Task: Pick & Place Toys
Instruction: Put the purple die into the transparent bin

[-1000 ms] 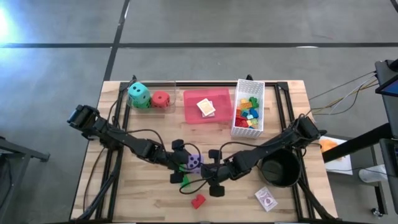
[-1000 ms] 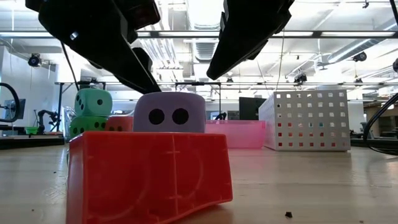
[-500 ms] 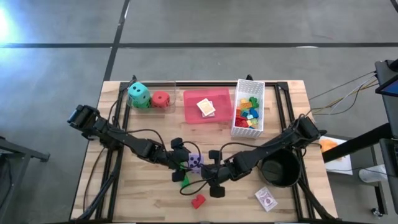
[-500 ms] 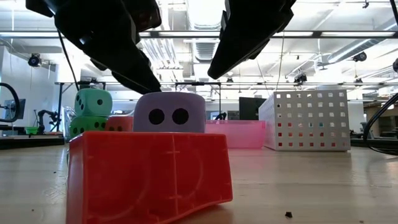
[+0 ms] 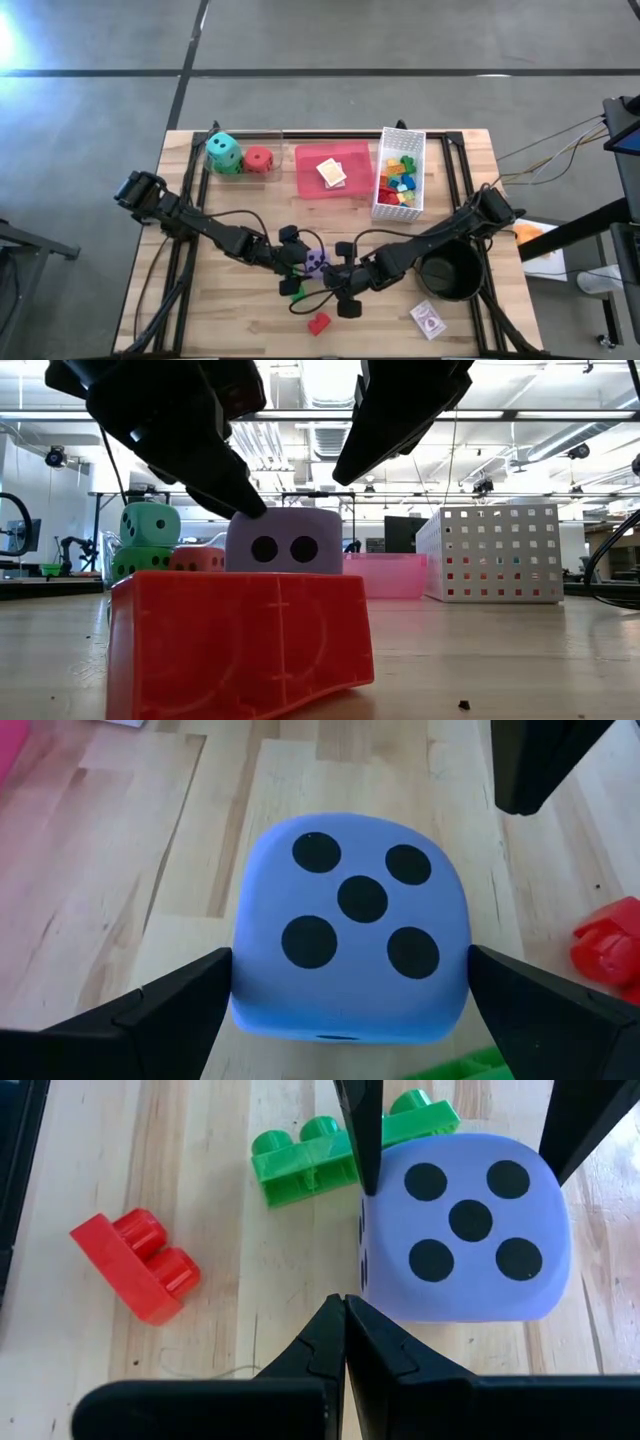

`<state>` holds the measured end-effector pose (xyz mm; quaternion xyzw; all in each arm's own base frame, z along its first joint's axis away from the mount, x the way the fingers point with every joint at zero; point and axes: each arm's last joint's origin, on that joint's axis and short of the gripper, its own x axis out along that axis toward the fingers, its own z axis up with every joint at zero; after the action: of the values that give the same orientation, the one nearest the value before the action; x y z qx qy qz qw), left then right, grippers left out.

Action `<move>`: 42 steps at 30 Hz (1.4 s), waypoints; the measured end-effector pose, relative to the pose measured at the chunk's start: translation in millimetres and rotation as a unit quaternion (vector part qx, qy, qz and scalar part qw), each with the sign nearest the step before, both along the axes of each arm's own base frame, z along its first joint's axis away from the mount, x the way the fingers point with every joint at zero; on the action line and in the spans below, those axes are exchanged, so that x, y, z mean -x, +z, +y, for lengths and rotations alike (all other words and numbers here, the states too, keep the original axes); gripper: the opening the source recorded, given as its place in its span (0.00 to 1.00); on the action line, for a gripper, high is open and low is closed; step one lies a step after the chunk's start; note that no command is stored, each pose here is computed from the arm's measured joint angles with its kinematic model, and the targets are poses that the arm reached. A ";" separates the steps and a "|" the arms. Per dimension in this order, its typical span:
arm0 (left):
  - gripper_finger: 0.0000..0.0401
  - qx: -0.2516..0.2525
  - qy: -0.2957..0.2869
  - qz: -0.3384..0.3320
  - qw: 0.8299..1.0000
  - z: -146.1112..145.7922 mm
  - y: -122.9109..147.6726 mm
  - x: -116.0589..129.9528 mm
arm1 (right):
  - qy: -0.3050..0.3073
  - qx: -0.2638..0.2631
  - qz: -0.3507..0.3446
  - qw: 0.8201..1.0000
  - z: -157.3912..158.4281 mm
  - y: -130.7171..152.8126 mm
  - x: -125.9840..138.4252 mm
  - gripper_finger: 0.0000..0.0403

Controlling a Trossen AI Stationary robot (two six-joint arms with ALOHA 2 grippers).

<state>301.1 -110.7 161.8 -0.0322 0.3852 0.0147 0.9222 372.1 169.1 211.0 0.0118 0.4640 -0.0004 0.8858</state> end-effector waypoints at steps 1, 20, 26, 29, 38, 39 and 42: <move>0.99 0.000 0.000 0.001 1.000 0.1 -0.2 0.2 | 0.000 0.000 0.000 1.000 0.0 0.0 0.0 0.02; 0.99 -0.030 -0.003 0.016 0.999 2.2 -5.7 3.3 | 0.008 0.000 0.000 1.000 6.0 0.0 2.8 0.02; 0.89 -0.029 -0.003 0.013 0.999 1.9 -5.3 2.9 | 0.008 0.000 0.000 1.000 6.0 0.0 2.8 0.02; 0.79 -0.029 -0.002 0.011 1.000 1.9 -5.2 2.6 | 0.008 0.000 0.000 1.000 6.0 0.0 2.8 0.02; 0.70 -0.028 -0.001 0.008 1.000 1.7 -4.1 2.3 | 0.008 0.000 0.000 1.000 5.9 -0.1 2.7 0.02; 0.70 -0.026 0.000 0.009 1.000 1.7 -3.3 2.2 | 0.008 0.000 0.000 1.000 5.9 -0.1 2.7 0.02; 0.70 -0.028 0.002 0.013 1.000 2.8 1.2 4.4 | 0.006 0.003 -0.001 1.000 5.6 0.0 2.6 0.02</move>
<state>296.6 -108.0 163.0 -0.0071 0.3966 0.0272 0.9176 369.5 174.6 211.1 0.0064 0.4629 0.0032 0.8864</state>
